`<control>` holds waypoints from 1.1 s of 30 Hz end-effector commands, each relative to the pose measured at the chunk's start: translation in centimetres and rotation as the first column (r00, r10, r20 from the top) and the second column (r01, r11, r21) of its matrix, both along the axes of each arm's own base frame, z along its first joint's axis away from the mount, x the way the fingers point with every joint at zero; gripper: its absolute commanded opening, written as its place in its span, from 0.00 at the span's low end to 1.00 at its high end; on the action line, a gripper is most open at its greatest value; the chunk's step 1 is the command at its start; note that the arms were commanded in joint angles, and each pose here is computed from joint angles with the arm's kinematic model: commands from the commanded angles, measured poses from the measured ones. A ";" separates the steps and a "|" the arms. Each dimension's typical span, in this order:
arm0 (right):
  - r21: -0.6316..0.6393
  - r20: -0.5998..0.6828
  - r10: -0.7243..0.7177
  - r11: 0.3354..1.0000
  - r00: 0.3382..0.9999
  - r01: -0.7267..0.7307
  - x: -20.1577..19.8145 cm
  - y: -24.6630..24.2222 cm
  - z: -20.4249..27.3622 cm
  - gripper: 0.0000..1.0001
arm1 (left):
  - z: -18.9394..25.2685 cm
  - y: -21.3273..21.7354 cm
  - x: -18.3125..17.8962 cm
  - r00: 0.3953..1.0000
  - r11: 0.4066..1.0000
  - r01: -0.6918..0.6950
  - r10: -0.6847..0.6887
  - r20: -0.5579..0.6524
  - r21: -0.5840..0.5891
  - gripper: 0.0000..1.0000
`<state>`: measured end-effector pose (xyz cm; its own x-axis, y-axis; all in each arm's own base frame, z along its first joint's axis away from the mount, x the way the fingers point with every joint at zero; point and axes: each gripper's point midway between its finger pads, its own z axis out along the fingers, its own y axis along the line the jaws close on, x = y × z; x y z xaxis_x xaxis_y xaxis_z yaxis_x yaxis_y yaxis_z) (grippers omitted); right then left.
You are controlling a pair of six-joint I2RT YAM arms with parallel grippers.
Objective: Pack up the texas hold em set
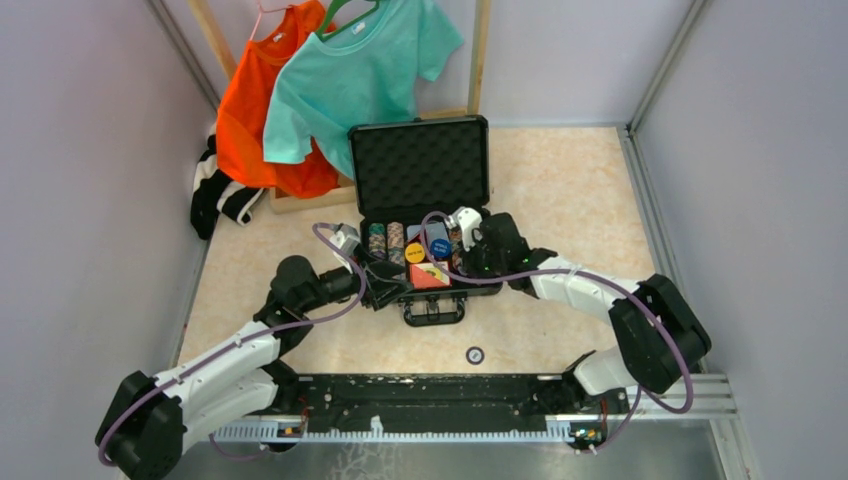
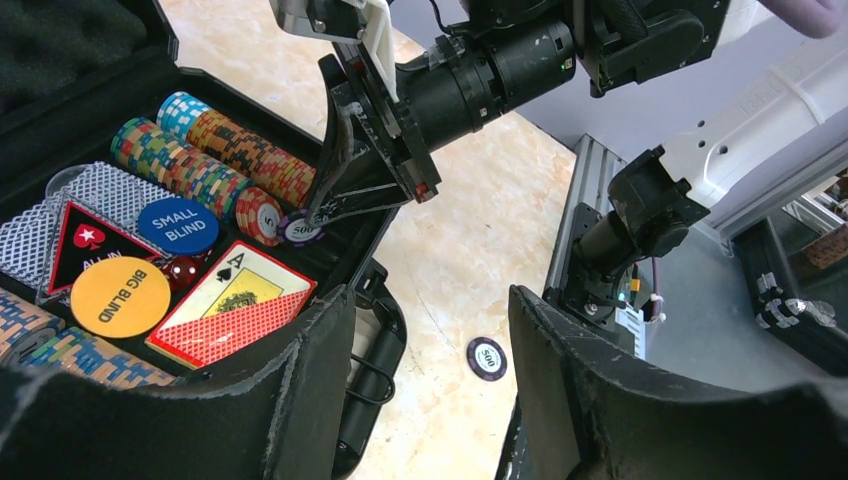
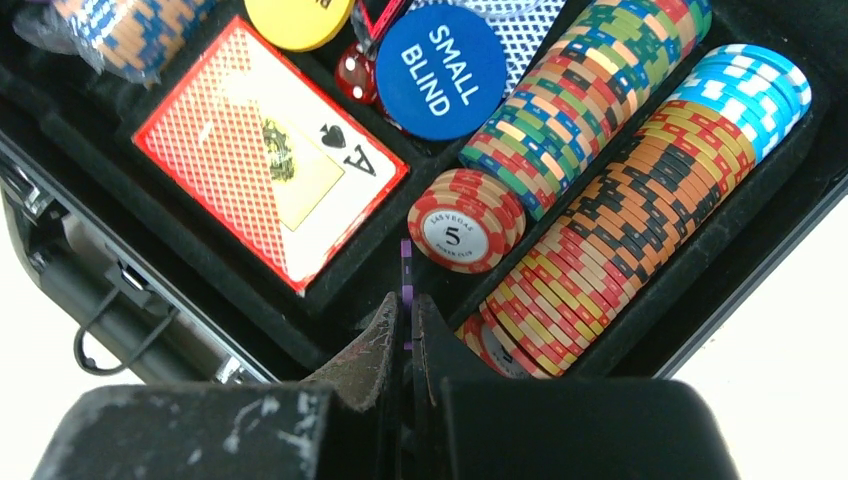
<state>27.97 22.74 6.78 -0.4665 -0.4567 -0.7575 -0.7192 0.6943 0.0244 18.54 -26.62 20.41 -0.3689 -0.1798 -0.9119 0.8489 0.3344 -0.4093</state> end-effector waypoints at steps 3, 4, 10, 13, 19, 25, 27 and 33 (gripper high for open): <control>-0.071 0.099 0.139 0.989 0.985 -0.133 0.7 0.2 2.0 0.00 | 0.9 -0.1 0.0 0.999 1.000 0.006 -0.006 0.035 -0.010 0.63; -0.089 0.110 0.162 0.984 0.981 -0.152 0.8 0.1 2.3 0.00 | 0.9 -0.2 0.0 0.999 1.000 0.010 -0.010 0.038 -0.012 0.63; -0.103 0.164 0.293 0.955 0.942 -0.279 1.2 1.3 3.1 0.00 | 1.2 -0.6 0.1 0.999 0.999 0.034 -0.033 0.042 -0.019 0.63; -0.093 0.152 0.316 0.948 0.937 -0.304 1.4 1.7 2.6 0.00 | 1.2 -0.6 0.2 0.998 0.999 0.033 -0.032 0.047 -0.017 0.63; -0.112 0.125 0.359 0.932 0.925 -0.346 1.2 1.8 1.2 0.00 | 0.8 -0.2 0.3 0.999 1.000 0.003 -0.002 0.048 -0.003 0.64; -0.135 0.121 0.365 0.928 0.923 -0.349 1.6 1.7 0.5 0.00 | 0.7 0.0 0.4 0.999 1.000 -0.008 0.008 0.049 0.000 0.64; -0.152 0.134 0.354 0.930 0.926 -0.334 2.1 1.5 0.3 0.00 | 0.6 0.0 0.4 0.999 1.000 -0.008 0.008 0.047 0.001 0.63; -0.165 0.166 0.326 0.940 0.931 -0.300 3.0 1.2 0.4 0.08 | 0.6 0.0 0.4 0.999 1.000 -0.006 0.006 0.045 0.003 0.63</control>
